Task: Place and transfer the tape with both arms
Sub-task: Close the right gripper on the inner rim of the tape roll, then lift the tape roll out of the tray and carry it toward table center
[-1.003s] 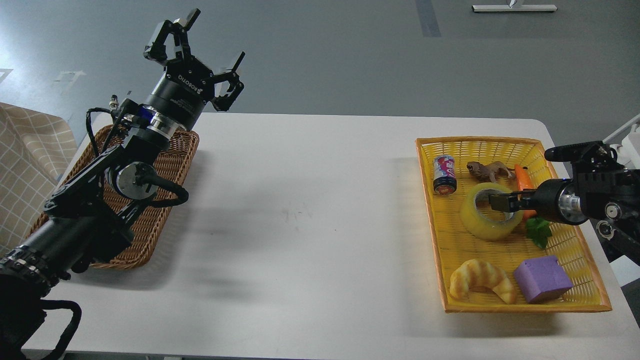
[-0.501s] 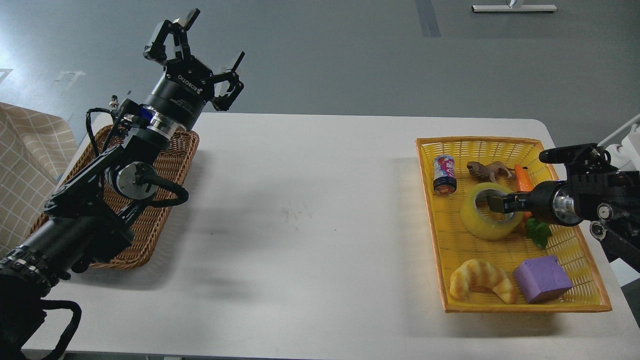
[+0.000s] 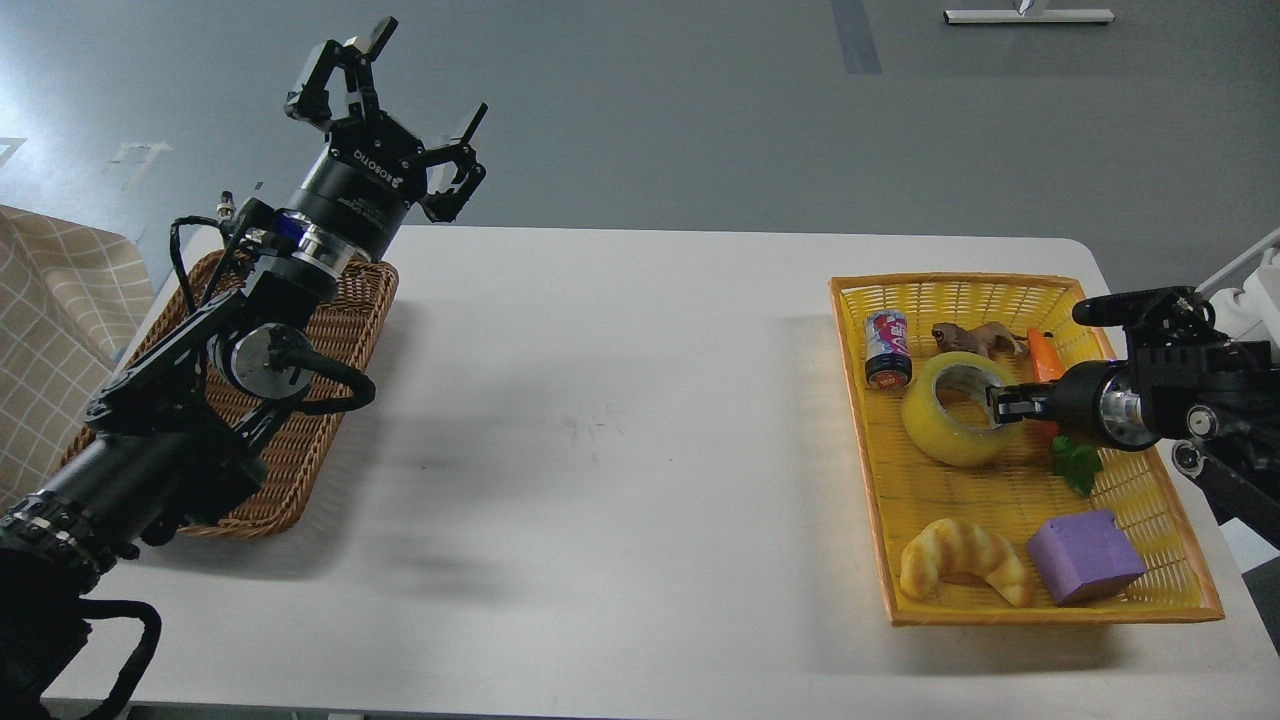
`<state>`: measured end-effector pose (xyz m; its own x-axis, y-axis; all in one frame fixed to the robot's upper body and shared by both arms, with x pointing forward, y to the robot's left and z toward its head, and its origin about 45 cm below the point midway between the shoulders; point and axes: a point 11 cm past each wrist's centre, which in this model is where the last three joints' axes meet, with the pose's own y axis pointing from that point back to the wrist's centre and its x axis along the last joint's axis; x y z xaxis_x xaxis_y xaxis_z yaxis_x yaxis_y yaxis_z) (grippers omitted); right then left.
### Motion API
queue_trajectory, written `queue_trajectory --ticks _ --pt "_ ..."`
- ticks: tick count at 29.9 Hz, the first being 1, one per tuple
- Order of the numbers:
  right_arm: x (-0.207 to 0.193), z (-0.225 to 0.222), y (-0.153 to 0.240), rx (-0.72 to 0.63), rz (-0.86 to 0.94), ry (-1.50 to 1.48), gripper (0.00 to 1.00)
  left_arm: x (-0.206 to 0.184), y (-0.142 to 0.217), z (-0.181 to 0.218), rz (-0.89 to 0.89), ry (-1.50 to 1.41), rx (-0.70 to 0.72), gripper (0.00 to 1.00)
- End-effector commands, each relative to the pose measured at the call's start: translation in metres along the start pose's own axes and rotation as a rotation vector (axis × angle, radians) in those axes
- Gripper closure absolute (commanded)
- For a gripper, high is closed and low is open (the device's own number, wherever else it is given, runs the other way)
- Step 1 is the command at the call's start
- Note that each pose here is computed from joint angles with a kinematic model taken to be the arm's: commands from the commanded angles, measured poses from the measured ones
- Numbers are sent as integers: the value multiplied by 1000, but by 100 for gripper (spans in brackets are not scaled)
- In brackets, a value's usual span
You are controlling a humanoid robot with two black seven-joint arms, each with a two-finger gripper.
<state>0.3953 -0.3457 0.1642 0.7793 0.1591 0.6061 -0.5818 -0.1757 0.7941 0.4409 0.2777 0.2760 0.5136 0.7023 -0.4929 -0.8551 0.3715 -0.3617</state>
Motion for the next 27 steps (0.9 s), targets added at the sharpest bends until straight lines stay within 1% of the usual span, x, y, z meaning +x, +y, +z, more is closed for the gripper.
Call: queue_trajectory --ticks 1,2,4,6,14,16,19,20,22,27 --pt "12 -11 15 39 35 44 100 -1 -1 0 0 3 -2 2" --pt "13 -11 16 39 35 44 100 -1 -1 0 0 3 -2 2" --pt "18 -13 30 53 55 74 100 0 -1 0 -1 1 -2 2" --pt "28 -19 52 76 88 123 100 0 -1 0 1 3 -2 2" --pt "60 -31 109 104 190 224 100 -1 -2 2 -2 4 -8 2" --pt "67 -36 114 119 209 225 100 -1 -2 2 -2 4 -8 2" --pt "89 -52 125 156 260 236 100 -1 -2 2 0 4 -8 2" --pt "98 -54 130 158 283 241 100 -1 -2 2 -1 3 -6 2" --pt "105 -57 133 163 299 246 100 0 -2 3 -1 1 -6 2" --pt "112 -106 114 282 304 269 100 5 1 12 7 -20 -11 2"
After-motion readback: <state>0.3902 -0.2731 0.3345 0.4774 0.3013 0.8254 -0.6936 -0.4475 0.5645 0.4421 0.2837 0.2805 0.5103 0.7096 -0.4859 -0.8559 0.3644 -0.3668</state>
